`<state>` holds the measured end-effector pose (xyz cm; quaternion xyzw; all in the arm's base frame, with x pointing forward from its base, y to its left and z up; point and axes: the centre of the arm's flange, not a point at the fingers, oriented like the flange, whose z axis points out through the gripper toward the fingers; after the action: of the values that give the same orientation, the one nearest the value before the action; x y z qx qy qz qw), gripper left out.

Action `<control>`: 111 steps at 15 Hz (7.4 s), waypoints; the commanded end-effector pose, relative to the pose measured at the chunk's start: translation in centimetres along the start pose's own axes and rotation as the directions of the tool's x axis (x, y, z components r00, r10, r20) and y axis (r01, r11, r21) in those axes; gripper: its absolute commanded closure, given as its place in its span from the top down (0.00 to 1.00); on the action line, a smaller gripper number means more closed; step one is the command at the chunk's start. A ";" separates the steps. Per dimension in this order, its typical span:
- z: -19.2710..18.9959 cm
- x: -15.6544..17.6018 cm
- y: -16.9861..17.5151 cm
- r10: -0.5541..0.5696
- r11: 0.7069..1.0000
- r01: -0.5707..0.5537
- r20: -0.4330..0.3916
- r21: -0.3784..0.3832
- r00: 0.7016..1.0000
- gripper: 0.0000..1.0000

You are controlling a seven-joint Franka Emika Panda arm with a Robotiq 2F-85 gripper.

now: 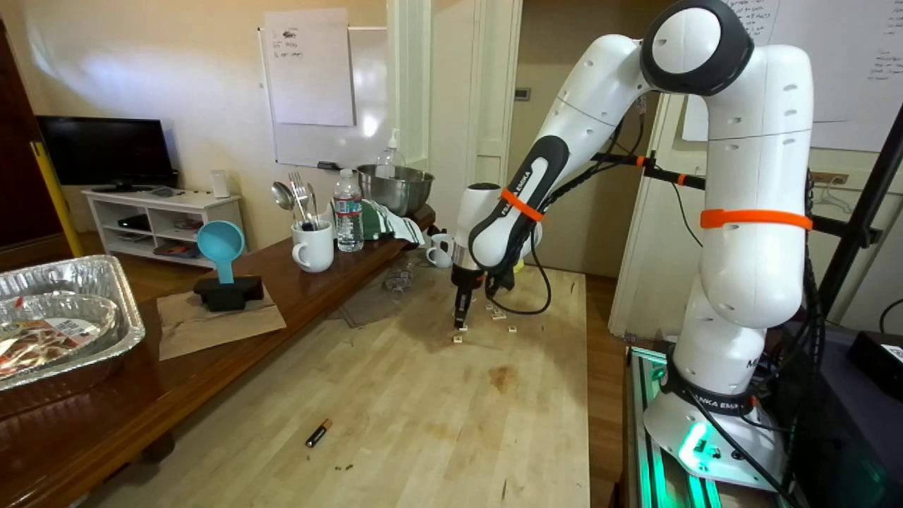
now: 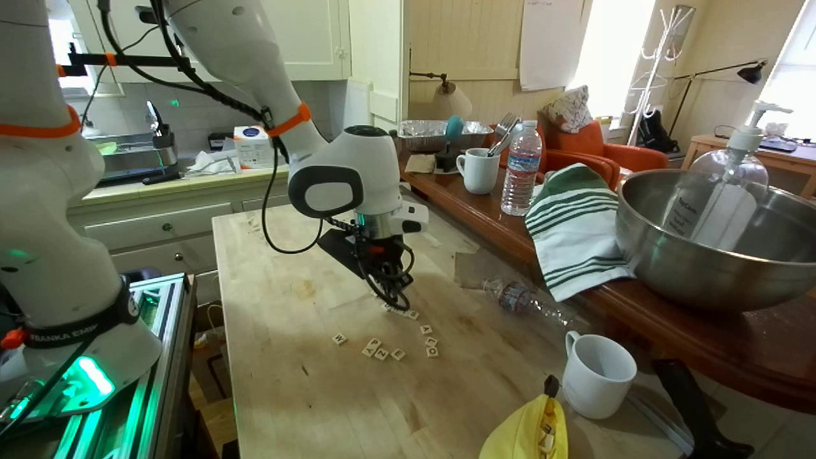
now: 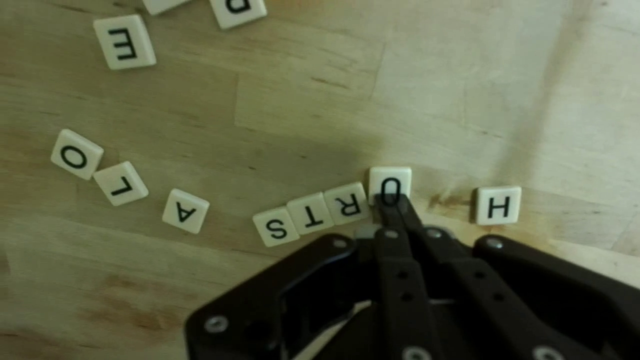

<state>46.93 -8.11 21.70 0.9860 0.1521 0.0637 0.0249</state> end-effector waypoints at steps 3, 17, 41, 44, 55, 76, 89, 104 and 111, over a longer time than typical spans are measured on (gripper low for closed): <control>2.1 -0.5 1.8 0.010 1.000 -0.010 -0.017 -0.021 1.000 0.00; -2.1 -0.7 2.4 0.022 0.999 -0.024 -0.061 -0.035 0.998 0.00; -6.0 -6.9 5.4 0.159 0.983 -0.158 0.002 -0.092 0.987 0.01; -6.0 -6.9 5.4 0.159 0.983 -0.158 0.002 -0.092 0.987 0.01; -5.2 -8.7 7.5 0.200 0.975 -0.200 -0.008 -0.100 0.980 0.00; 1.2 -7.1 11.4 0.074 0.995 -0.076 -0.040 -0.064 0.996 0.00; 2.1 -6.6 8.4 0.032 0.998 -0.032 -0.005 -0.044 0.999 0.00; 2.0 -6.0 1.5 0.084 0.994 -0.080 0.060 -0.071 0.995 0.00; 2.3 -4.5 -0.6 0.118 0.992 -0.114 0.057 -0.062 0.991 0.00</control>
<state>43.84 -11.71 21.53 0.9905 0.0963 0.0725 0.0657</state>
